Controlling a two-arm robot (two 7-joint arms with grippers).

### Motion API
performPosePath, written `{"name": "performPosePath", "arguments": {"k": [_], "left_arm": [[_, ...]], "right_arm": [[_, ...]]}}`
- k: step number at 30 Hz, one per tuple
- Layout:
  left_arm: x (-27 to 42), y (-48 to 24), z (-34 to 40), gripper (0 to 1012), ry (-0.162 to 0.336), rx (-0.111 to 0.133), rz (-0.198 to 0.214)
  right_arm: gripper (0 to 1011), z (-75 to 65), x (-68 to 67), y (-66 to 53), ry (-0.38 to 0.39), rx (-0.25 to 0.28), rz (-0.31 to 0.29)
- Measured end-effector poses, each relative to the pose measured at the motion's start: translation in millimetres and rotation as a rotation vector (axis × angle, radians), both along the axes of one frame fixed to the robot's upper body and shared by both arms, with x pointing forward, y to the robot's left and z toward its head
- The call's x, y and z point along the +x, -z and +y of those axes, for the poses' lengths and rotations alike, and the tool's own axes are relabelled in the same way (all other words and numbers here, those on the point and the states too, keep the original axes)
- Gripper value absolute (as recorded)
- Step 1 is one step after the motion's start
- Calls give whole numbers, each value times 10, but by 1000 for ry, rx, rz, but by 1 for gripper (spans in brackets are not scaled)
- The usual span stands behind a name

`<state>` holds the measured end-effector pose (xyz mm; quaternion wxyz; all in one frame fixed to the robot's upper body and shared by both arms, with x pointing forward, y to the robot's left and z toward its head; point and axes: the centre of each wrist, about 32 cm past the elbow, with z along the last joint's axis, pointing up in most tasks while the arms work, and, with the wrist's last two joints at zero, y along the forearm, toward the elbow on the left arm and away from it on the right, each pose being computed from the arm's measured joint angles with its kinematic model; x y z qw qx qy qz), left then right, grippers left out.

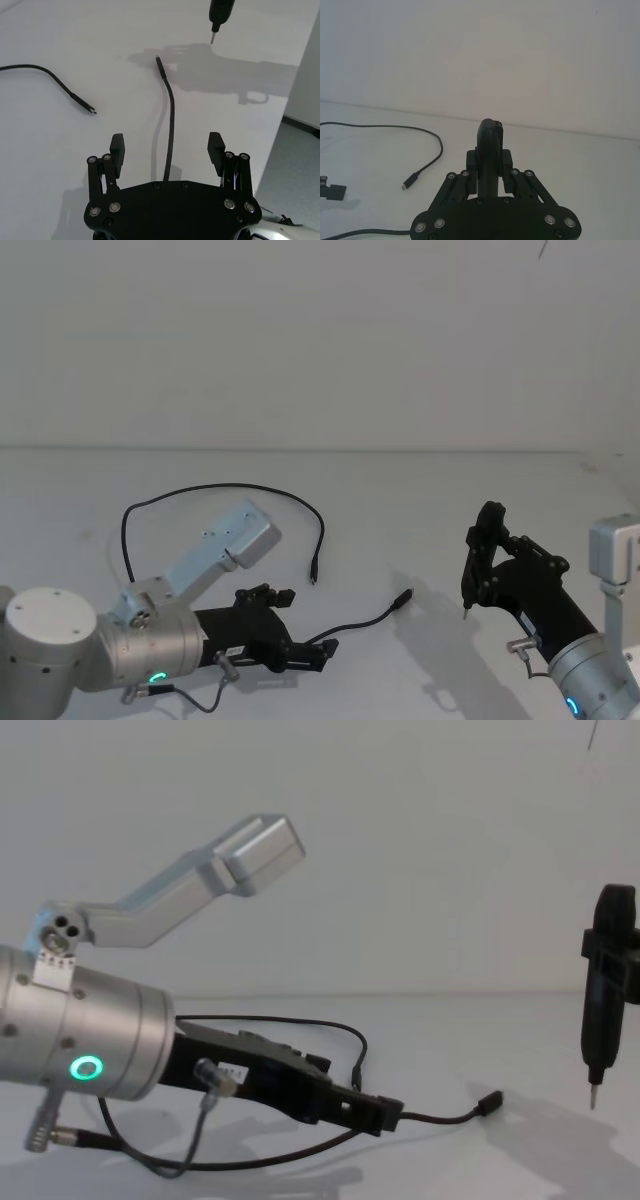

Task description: Pick up the data cable with the one hand.

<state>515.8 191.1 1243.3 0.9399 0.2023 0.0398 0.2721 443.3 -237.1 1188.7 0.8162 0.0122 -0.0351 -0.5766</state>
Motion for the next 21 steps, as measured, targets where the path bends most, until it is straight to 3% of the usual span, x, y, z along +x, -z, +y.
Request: {"name": "performPosePath", "arguments": {"k": [11,21], "left_arm": [[89,55,-157,1001,-37,8,54],[166,96,-280,1001,-54,24,79]], "right_arm": [[279,0,0,0,0,0,0],[279,0,0,0,0,0,0]]}}
